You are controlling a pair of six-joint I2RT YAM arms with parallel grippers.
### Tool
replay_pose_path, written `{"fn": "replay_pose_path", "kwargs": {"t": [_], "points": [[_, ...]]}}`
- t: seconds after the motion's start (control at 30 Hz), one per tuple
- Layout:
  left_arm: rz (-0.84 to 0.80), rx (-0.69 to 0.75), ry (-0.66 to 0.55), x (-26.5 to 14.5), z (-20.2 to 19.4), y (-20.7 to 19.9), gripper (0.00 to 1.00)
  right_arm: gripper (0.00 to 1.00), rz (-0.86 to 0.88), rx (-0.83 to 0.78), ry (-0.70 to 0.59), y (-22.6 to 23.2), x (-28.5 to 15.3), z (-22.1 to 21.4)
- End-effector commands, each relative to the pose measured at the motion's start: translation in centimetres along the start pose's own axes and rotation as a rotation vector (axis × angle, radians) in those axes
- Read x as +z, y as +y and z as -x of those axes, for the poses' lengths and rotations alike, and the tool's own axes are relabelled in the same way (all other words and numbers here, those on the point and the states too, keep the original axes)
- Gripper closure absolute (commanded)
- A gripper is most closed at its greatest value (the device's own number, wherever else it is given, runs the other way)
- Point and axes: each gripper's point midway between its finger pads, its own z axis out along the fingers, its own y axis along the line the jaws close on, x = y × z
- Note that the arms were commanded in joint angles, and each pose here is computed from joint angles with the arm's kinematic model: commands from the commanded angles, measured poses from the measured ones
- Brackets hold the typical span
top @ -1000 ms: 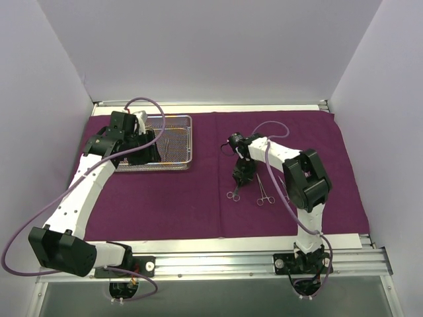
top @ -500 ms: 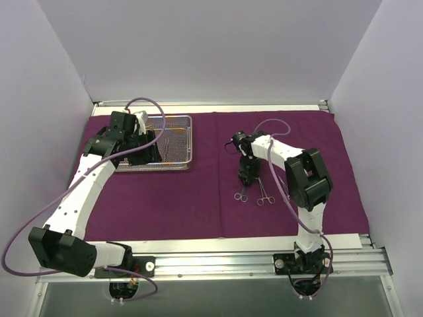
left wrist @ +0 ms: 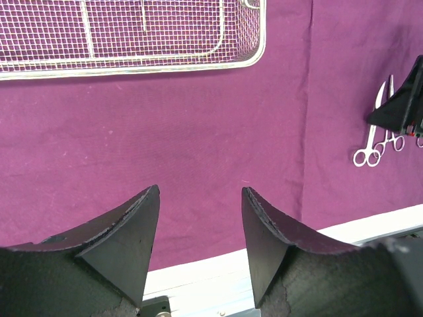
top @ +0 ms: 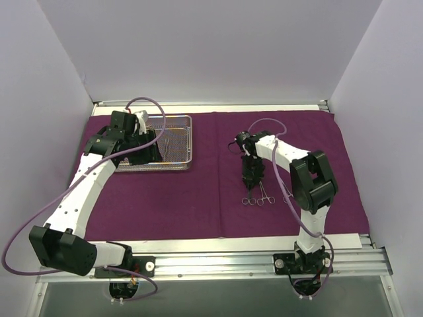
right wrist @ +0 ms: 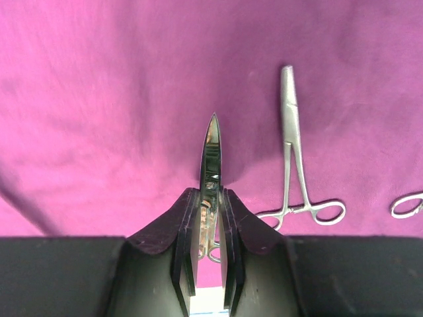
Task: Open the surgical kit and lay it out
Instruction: Place the medical item in the surgical kit.
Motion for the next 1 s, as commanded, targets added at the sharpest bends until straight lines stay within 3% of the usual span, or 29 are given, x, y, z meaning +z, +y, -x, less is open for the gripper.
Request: {"fn": "replay_pose_path", "kwargs": {"t": [0.0,0.37,0.43,0.57,0.67,0.8,0.87,0.97], "points": [[-0.026,-0.003,-0.031,0.2,0.9,-0.4,0.39,1.00,0.047,-0.126,0.035,-0.3,-1.0,-1.6],[-0.037,-0.007,-0.011,0.7,0.8,-0.3,0.36,0.99,0.070,-0.157,0.056,1.0,0.8,-1.5],[-0.035,-0.003,-0.012,0.7,1.0,-0.2,0.32,0.94,0.069,-0.156,0.063,1.1,1.0,-1.5],[-0.021,0.002,-0.029,0.8,1.9,0.3,0.22,0.72,0.065,-0.156,0.064,1.0,0.5,-1.4],[-0.016,0.019,-0.044,1.1,3.1,0.7,0.20,0.57,0.062,-0.152,0.023,1.3,-1.2,-0.1],[-0.041,0.108,-0.075,2.5,5.9,0.4,0.20,0.48,0.098,-0.149,-0.092,2.8,-5.5,3.4],[-0.038,0.154,-0.050,4.8,6.6,0.7,0.22,0.46,0.108,-0.152,-0.129,3.2,-7.2,4.5],[-0.017,0.189,-0.022,8.5,8.1,1.4,0.39,0.46,0.132,-0.168,-0.184,4.1,-9.4,6.4]]}}
